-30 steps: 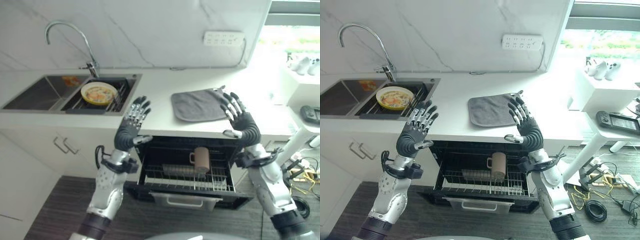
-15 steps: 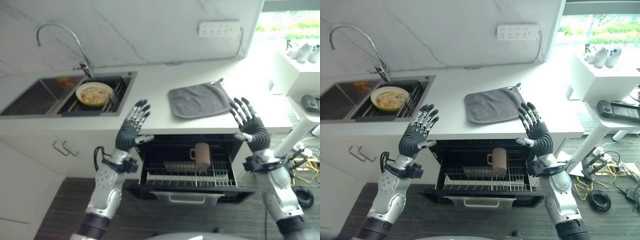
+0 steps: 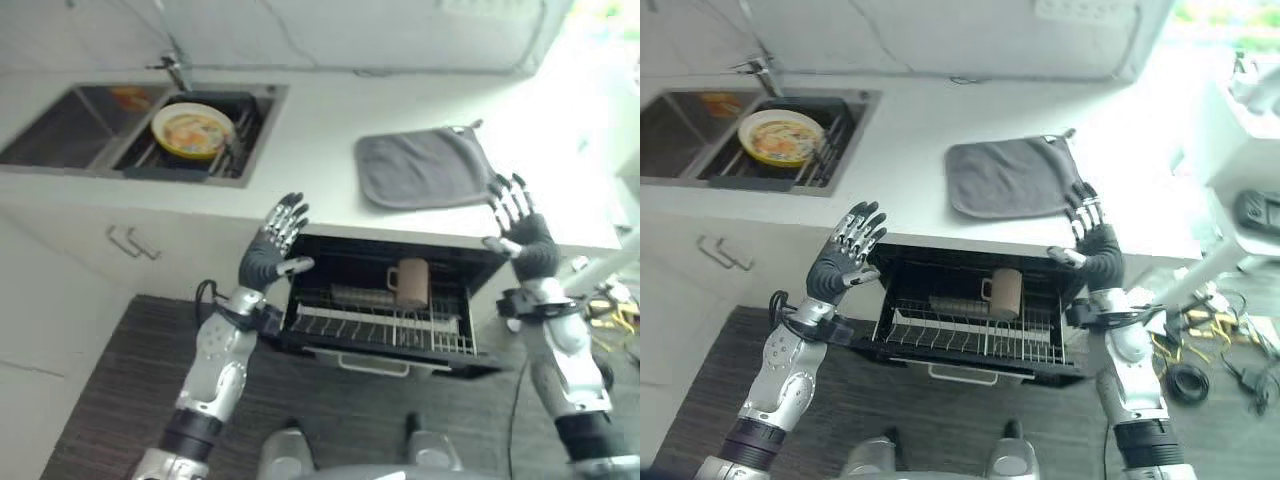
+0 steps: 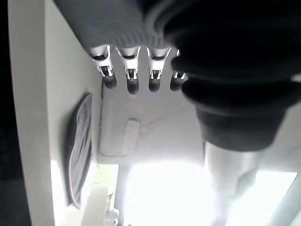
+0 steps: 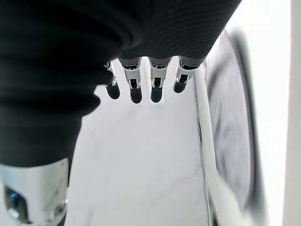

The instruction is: Place the dishes in the dishwasher.

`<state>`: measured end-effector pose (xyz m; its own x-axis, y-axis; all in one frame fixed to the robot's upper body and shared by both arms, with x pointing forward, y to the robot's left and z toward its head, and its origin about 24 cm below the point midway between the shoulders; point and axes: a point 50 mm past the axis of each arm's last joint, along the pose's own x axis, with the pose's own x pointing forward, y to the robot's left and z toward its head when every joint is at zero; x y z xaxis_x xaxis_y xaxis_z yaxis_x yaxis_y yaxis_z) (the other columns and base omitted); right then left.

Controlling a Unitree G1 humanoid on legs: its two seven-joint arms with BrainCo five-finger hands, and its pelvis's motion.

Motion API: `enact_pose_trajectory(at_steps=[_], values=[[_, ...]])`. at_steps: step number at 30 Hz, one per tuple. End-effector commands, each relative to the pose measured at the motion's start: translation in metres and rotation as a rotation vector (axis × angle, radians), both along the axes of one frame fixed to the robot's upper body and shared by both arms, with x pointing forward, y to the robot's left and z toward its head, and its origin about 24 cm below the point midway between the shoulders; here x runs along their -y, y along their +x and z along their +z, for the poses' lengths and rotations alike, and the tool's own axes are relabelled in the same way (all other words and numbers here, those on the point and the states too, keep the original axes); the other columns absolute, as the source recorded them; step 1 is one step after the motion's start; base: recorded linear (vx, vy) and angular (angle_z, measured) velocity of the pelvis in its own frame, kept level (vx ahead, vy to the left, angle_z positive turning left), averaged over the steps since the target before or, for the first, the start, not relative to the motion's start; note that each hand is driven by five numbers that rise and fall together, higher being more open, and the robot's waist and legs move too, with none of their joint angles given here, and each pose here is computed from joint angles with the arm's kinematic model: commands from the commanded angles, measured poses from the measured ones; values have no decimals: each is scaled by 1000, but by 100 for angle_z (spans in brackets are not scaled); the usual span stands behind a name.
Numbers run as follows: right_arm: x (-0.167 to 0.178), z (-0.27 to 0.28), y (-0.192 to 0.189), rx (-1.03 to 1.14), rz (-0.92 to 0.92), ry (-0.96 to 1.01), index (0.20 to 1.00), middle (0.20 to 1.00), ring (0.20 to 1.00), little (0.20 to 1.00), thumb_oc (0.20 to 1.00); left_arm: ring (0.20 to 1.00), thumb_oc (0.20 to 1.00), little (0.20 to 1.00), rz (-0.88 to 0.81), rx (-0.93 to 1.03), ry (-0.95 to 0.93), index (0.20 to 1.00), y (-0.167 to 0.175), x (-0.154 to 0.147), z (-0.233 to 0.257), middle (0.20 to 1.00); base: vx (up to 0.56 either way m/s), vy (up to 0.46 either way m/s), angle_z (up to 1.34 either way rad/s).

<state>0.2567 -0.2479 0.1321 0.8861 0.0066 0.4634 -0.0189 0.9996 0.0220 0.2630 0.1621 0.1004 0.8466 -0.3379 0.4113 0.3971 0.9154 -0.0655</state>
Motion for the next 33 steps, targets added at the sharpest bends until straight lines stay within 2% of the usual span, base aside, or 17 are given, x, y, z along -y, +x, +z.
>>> enact_pose_trajectory(at_steps=[1, 3, 6, 10, 16, 24, 33], values=[[-3, 52, 2, 169, 54, -109, 1000, 1000, 1000, 1000, 1000, 1000, 1000, 1000, 62, 172, 31, 1000, -5, -19, 25, 1000, -225, 1860, -11], [8, 37, -3, 121, 28, -2, 1000, 1000, 1000, 1000, 1000, 1000, 1000, 1000, 33, 111, 40, 1000, -3, -21, 20, 1000, -94, 1152, 19], [-6, 17, -4, 92, 98, 69, 1000, 1000, 1000, 1000, 1000, 1000, 1000, 1000, 85, 81, 80, 1000, -8, -29, 13, 1000, -169, 692, -53], [-13, 5, -10, 67, 95, 83, 1000, 1000, 1000, 1000, 1000, 1000, 1000, 1000, 85, 51, 83, 1000, -4, -31, 10, 1000, -100, 427, -61], [-15, 1, -10, 58, 80, 106, 1000, 1000, 1000, 1000, 1000, 1000, 1000, 1000, 47, 43, 95, 1000, 8, -15, 13, 1000, -66, 112, 25], [-8, -6, -16, 30, 41, 90, 1000, 1000, 1000, 1000, 1000, 1000, 1000, 1000, 39, -12, 79, 1000, -2, -20, -4, 1000, -5, 6, 40], [-6, 4, -10, 15, 23, 60, 1000, 1000, 1000, 1000, 1000, 1000, 1000, 1000, 48, -38, 11, 1000, -16, -28, -10, 1000, 129, 360, -11]])
